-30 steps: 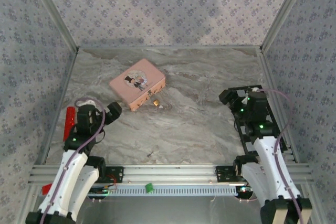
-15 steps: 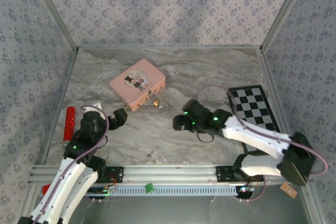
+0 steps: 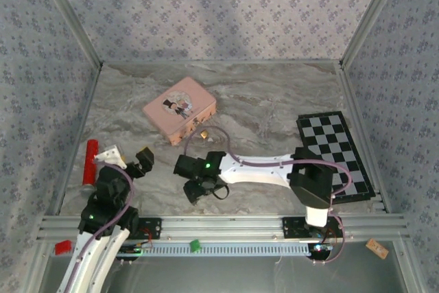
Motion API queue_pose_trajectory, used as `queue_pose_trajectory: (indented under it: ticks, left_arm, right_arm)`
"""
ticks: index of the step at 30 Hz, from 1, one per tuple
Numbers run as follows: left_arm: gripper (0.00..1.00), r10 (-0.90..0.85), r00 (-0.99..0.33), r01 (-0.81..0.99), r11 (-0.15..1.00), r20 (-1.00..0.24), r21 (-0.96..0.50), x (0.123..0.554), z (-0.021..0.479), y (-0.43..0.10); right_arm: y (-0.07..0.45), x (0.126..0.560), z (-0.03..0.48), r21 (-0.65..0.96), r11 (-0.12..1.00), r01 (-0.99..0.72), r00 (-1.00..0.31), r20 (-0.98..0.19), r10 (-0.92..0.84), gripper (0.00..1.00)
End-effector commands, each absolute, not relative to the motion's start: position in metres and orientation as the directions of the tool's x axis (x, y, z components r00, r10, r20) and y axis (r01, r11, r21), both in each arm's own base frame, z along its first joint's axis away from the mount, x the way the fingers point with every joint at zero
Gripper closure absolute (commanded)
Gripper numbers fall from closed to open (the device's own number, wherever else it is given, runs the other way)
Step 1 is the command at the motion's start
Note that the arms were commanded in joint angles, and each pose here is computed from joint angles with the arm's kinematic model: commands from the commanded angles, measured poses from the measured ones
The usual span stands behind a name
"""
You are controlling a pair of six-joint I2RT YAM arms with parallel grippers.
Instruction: Unlock the padlock with the key
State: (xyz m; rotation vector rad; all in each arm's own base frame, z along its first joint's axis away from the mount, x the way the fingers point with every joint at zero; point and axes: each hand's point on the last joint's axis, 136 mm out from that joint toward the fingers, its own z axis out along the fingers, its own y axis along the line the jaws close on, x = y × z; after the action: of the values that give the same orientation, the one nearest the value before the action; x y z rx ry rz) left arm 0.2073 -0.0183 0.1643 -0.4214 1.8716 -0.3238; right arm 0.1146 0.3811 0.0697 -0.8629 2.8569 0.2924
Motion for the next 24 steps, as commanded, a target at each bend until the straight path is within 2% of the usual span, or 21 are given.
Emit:
queue_pose_trajectory:
  ticks: [1, 6, 14, 24]
  left_arm:
    - [0.00, -0.444, -0.257, -0.239, 0.890, -0.859, -0.388, 0.198, 0.164, 0.005]
    - [0.00, -0.454, -0.247, -0.265, 0.882, -0.856, -0.391, 0.196, 0.164, 0.010]
    - [0.00, -0.457, -0.249, -0.272, 0.879, -0.854, -0.391, 0.196, 0.162, 0.011]
    - [0.00, -0.460, -0.247, -0.273, 0.878, -0.853, -0.394, 0.196, 0.163, 0.011]
  right_arm:
    - [0.384, 0.096, 0.062, 0.143, 0.774, -0.616, -0.787, -0.091, -0.610, 0.32]
    - [0.392, 0.088, 0.056, 0.144, 0.770, -0.622, -0.781, -0.034, -0.624, 0.49]
    - [0.402, 0.083, 0.046, 0.153, 0.739, -0.656, -0.746, 0.014, -0.666, 0.64]
    - [0.404, 0.080, 0.036, 0.136, 0.739, -0.660, -0.739, 0.060, -0.671, 0.70]
